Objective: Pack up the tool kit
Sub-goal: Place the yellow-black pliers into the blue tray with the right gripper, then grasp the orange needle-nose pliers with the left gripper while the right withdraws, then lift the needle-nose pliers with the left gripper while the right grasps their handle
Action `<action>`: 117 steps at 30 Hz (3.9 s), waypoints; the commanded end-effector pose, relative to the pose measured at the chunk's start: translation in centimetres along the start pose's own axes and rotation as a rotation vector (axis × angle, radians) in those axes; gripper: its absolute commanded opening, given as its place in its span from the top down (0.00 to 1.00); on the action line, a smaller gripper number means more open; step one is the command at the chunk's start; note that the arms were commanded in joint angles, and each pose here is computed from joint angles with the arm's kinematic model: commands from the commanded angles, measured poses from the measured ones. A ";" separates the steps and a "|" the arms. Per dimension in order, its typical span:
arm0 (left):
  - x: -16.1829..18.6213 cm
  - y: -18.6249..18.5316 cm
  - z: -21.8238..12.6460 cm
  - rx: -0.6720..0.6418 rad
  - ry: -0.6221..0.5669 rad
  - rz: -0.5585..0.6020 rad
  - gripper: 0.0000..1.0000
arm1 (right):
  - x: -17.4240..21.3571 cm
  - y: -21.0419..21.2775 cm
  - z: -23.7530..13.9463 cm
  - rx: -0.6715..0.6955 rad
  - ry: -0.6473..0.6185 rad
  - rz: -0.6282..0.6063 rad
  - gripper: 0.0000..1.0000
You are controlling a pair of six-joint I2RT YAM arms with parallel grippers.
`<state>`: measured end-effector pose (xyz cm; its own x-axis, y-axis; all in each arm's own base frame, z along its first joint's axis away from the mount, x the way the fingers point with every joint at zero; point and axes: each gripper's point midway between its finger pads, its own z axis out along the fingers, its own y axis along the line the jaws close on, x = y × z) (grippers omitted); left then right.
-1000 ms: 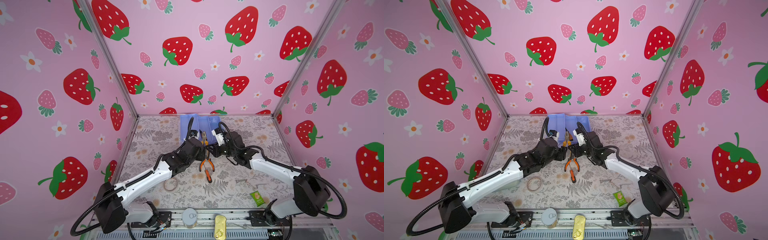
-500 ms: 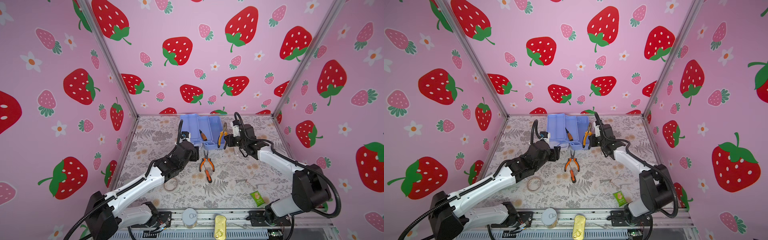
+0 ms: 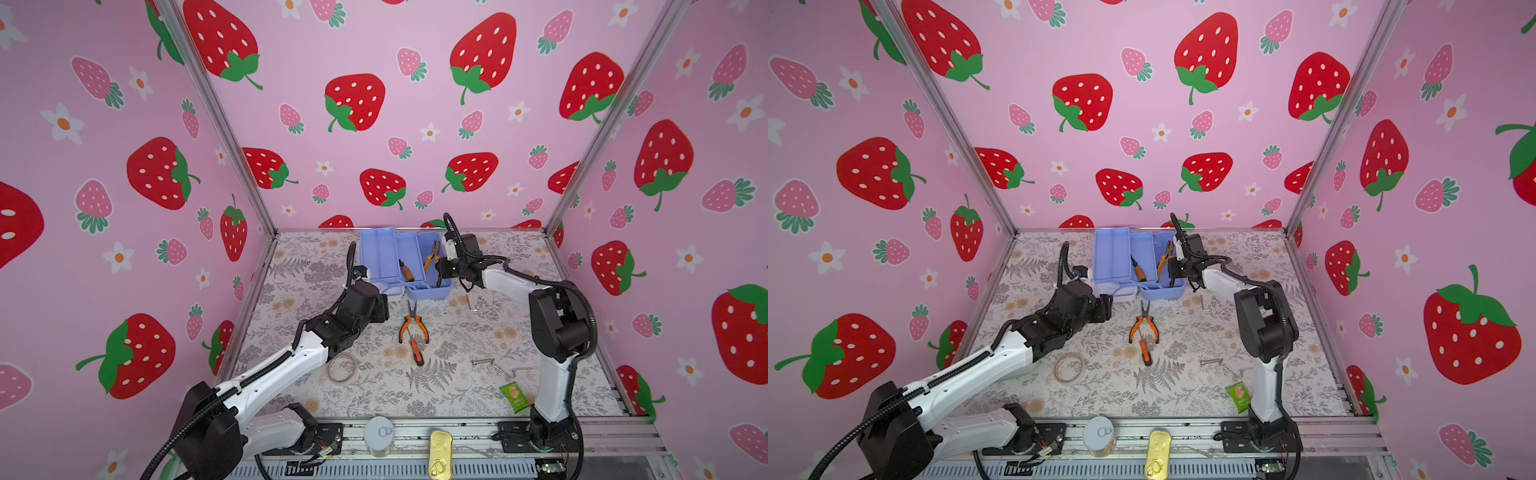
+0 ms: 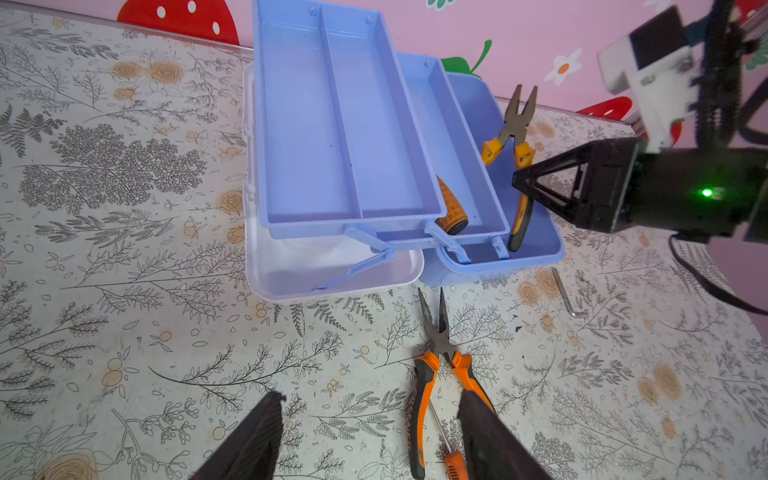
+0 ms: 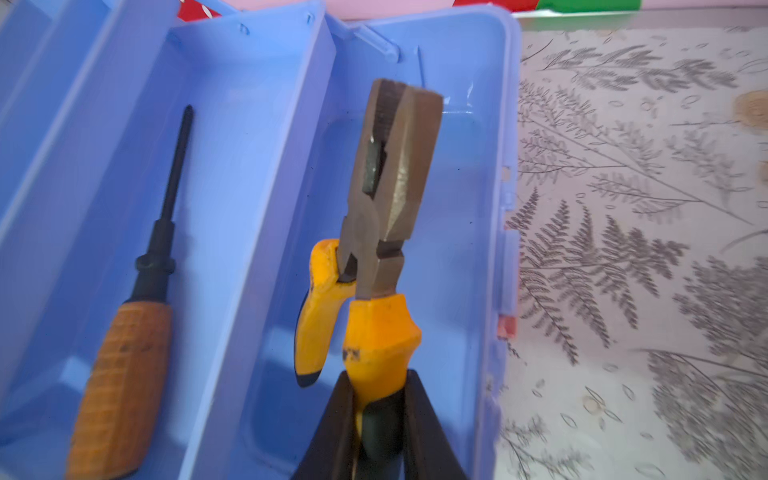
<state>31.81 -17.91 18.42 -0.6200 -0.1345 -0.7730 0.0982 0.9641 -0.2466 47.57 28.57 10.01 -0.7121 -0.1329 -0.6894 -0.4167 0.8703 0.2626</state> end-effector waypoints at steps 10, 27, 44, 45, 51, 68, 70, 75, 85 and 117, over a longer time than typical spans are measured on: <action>0.8 0.4 2.1 0.005 0.052 -0.041 0.31 | -0.7 2.6 5.1 -0.146 0.057 -0.001 0.84; 4.7 -2.0 4.7 0.069 0.210 0.017 0.36 | -3.0 3.6 -0.3 -0.122 -0.037 -0.038 0.68; 8.7 -4.2 8.4 -0.010 0.339 0.239 0.36 | -1.6 2.0 -14.7 0.003 -0.308 -0.053 0.67; 8.8 -4.5 8.6 0.001 0.341 0.241 0.36 | -0.8 1.8 -14.8 0.008 -0.301 -0.048 0.67; 10.5 -5.3 9.6 0.020 0.387 0.245 0.36 | 1.6 1.2 -14.9 0.019 -0.259 -0.043 0.68; 13.6 -5.0 11.2 -0.005 0.450 0.255 0.76 | 4.0 0.8 -13.7 0.011 -0.198 -0.013 0.67; 13.5 -5.3 11.1 0.002 0.446 0.259 0.84 | 4.0 0.9 -13.7 0.007 -0.197 -0.010 0.68; 12.2 -5.7 10.3 0.016 0.419 0.244 1.00 | 4.2 1.3 -14.3 -0.018 -0.195 0.000 0.67; 6.1 -8.4 5.8 0.114 0.274 0.221 1.00 | 7.6 6.3 -14.4 -0.261 -0.115 -0.083 0.65; 0.3 -9.7 1.3 0.157 0.119 0.201 1.00 | 7.1 14.6 -14.9 -0.391 -0.091 -0.124 0.60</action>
<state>30.32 -26.78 15.03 -0.7428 0.1552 -0.6513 0.3342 0.9289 -0.1598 27.79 33.45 17.98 -0.6174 -0.1689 -0.7683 -0.6888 0.5878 0.4243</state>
